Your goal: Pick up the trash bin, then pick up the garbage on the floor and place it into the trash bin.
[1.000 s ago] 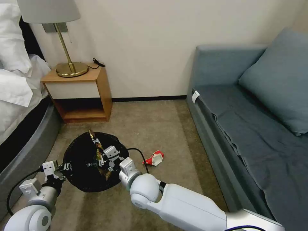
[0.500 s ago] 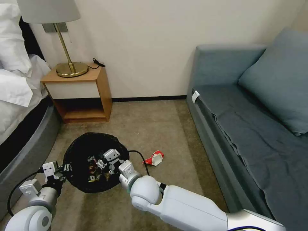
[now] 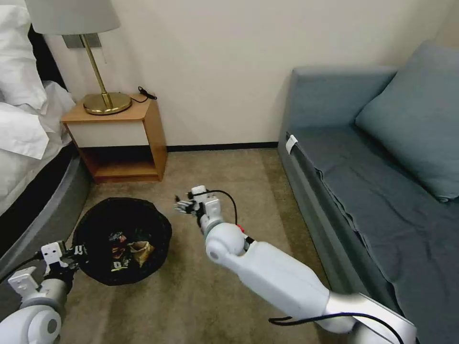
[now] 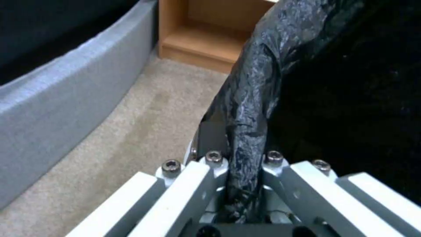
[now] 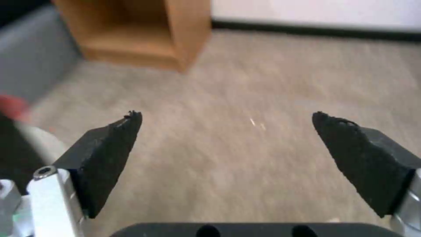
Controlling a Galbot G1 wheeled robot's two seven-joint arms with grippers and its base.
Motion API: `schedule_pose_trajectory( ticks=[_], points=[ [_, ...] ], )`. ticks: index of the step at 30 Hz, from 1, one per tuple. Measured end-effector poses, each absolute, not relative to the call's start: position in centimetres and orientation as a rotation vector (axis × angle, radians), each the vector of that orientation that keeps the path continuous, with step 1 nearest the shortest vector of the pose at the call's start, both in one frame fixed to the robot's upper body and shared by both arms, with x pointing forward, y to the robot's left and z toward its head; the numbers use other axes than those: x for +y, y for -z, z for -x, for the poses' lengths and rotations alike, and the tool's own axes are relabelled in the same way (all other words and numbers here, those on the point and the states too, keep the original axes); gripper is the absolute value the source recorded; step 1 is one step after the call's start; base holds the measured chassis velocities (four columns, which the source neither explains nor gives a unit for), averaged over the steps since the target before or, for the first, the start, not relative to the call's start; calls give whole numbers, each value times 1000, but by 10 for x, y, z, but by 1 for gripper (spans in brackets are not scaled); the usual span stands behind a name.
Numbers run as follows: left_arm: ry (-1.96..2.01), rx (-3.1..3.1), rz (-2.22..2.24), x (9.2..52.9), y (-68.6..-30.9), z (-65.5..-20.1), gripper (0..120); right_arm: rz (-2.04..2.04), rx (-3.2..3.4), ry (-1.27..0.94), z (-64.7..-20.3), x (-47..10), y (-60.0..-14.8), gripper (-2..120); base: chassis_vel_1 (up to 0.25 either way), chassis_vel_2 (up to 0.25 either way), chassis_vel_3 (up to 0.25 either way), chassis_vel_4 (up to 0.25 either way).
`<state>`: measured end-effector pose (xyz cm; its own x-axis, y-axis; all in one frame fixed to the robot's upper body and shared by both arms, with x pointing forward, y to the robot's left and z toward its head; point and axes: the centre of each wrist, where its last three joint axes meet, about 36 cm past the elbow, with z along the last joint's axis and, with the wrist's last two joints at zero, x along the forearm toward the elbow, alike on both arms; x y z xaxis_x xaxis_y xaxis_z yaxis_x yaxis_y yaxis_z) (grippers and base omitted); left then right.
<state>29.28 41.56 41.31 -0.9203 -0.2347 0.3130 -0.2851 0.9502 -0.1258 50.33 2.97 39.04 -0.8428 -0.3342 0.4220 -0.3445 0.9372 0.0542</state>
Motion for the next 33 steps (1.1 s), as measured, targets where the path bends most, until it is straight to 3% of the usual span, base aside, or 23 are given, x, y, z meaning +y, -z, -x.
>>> schedule_pose_trajectory(
  ticks=[13,16,33],
  points=[
    [-220,-2822,-391,415,-413,-290,1,-44,-2323,44,-542,43,-331,100,0,0,0,0],
    [-216,-2828,-379,411,-413,-291,1,109,-2259,40,-558,22,-309,100,0,0,0,0],
    [-203,-2827,-383,409,-405,-287,1,215,-2226,61,-575,-22,-267,100,0,0,0,0]
  ],
)
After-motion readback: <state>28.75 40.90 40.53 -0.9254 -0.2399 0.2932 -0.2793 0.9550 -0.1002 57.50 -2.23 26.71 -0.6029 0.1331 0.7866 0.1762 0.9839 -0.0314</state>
